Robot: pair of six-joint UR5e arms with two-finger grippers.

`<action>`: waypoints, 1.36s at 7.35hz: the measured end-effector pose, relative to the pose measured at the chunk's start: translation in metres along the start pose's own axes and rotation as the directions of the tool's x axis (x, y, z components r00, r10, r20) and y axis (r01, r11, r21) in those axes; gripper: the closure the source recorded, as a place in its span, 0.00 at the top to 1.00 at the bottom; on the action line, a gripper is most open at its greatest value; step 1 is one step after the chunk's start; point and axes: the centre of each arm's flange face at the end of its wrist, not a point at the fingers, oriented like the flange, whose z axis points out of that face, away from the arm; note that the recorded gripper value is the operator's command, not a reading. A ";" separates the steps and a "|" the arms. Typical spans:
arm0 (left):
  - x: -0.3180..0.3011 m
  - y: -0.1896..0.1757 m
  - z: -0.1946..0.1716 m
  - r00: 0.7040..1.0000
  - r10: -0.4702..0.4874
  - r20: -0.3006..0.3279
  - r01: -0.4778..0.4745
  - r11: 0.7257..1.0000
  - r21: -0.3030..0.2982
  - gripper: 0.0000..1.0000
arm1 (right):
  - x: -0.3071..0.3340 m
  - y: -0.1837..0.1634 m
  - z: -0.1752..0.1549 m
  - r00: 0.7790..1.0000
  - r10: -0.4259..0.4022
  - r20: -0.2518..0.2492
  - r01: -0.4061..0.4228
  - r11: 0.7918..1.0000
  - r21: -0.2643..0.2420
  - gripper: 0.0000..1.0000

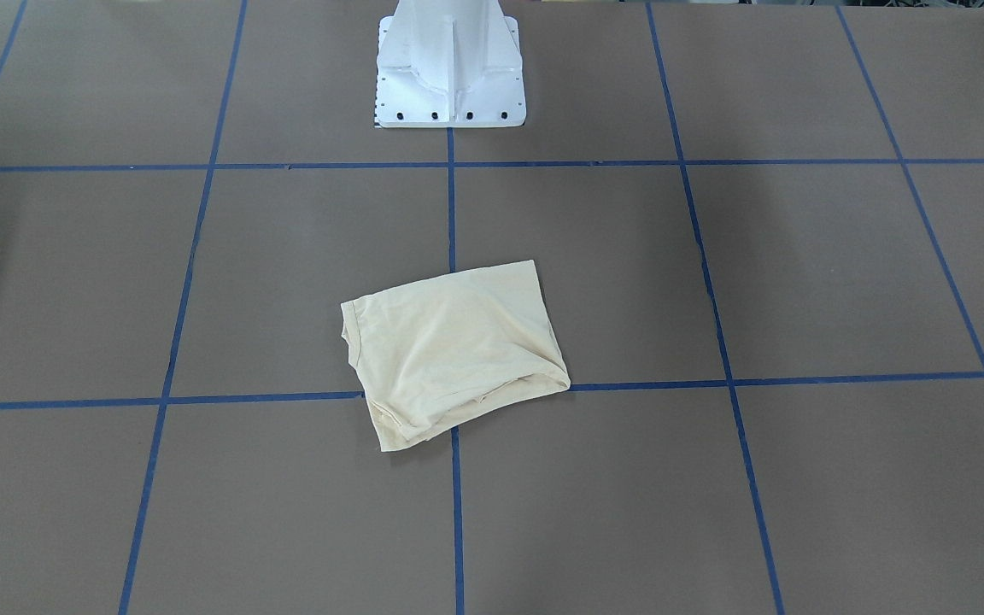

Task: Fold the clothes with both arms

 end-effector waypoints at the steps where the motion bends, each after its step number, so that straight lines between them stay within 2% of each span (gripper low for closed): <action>1: 0.002 0.005 -0.001 1.000 -0.006 -0.009 0.006 1.000 -0.003 1.00 | -0.003 0.022 -0.003 1.000 -0.006 -0.007 0.006 1.000 0.003 1.00; 3: 0.007 0.035 -0.006 1.000 -0.003 -0.010 0.003 1.000 -0.004 1.00 | -0.017 0.051 0.015 0.995 -0.055 -0.086 0.051 0.997 -0.049 1.00; 5: 0.012 0.052 -0.013 1.000 0.018 -0.008 -0.018 1.000 0.015 1.00 | -0.032 0.064 0.023 0.990 -0.091 -0.106 0.083 0.993 -0.079 1.00; 6: 0.013 0.060 -0.012 1.000 0.014 -0.007 -0.014 1.000 0.013 1.00 | -0.036 0.069 0.023 0.992 -0.093 -0.087 0.086 0.993 -0.080 1.00; 8: 0.012 0.062 -0.011 1.000 0.015 -0.004 -0.015 1.000 0.010 1.00 | -0.036 0.082 0.026 0.997 -0.077 -0.018 0.075 0.993 -0.088 1.00; 10: 0.015 0.061 -0.012 1.000 0.020 -0.012 -0.020 1.000 0.012 1.00 | -0.036 0.087 0.026 0.997 -0.075 0.001 0.075 0.993 -0.088 1.00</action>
